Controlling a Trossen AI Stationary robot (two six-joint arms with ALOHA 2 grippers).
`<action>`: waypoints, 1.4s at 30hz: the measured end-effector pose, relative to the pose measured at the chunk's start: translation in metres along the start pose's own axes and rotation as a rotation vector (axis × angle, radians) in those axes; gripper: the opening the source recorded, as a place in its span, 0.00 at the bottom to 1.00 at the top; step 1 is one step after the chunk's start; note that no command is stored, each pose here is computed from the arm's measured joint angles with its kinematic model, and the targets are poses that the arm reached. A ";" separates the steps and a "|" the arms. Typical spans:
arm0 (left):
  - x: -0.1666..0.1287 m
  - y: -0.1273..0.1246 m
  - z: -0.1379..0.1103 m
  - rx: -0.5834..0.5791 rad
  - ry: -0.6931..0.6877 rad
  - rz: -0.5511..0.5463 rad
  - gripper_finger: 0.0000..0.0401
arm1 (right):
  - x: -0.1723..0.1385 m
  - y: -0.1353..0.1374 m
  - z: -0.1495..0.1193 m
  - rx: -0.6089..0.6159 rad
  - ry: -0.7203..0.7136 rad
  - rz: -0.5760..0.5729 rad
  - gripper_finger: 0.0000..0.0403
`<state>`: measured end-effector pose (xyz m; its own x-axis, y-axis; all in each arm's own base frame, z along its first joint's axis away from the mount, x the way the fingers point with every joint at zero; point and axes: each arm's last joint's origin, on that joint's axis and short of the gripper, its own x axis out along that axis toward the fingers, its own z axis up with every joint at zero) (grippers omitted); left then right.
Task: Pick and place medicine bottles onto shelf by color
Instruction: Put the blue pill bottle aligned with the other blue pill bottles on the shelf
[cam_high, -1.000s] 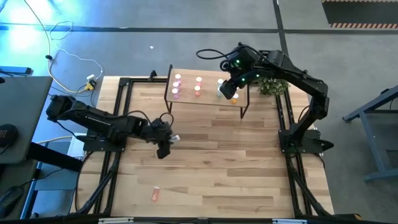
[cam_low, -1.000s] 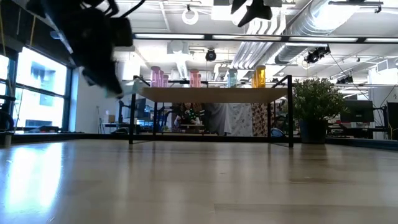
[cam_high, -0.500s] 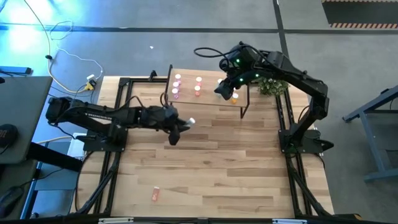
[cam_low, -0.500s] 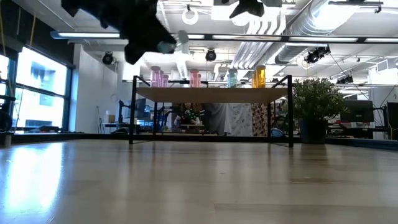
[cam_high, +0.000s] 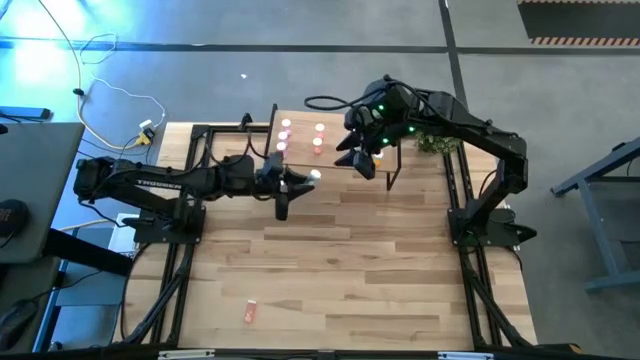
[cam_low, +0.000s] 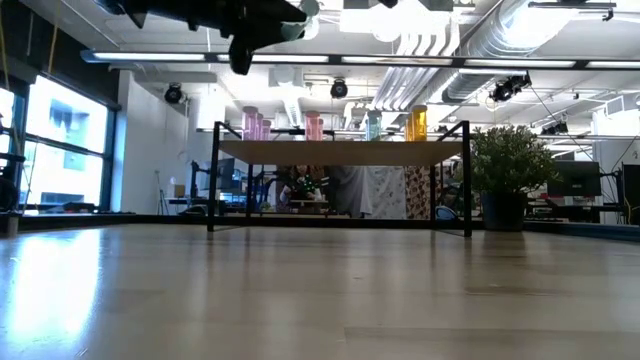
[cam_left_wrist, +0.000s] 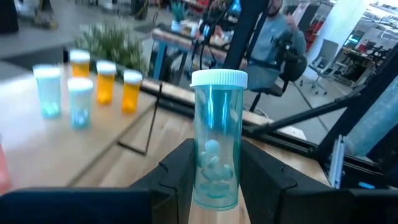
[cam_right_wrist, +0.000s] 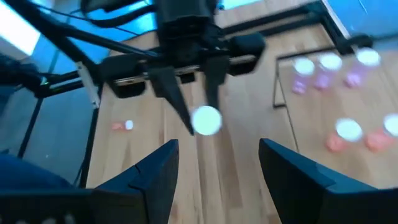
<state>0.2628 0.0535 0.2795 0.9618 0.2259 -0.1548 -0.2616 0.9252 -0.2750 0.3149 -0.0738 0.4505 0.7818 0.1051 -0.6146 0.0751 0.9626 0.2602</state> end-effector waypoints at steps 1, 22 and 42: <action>0.000 0.000 0.001 0.016 -0.013 -0.002 0.25 | 0.000 0.001 0.001 -0.018 -0.008 0.012 0.53; -0.002 -0.005 0.018 0.147 -0.189 -0.057 0.25 | 0.042 0.016 0.017 -0.145 -0.115 0.108 0.53; -0.002 -0.005 0.020 0.155 -0.205 -0.058 0.25 | 0.062 0.012 0.013 -0.113 -0.055 0.105 0.29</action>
<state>0.2636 0.0548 0.3000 0.9753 0.2135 0.0565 -0.2051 0.9705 -0.1270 0.3720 -0.0588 0.4250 0.8145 0.1958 -0.5461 -0.0764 0.9693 0.2336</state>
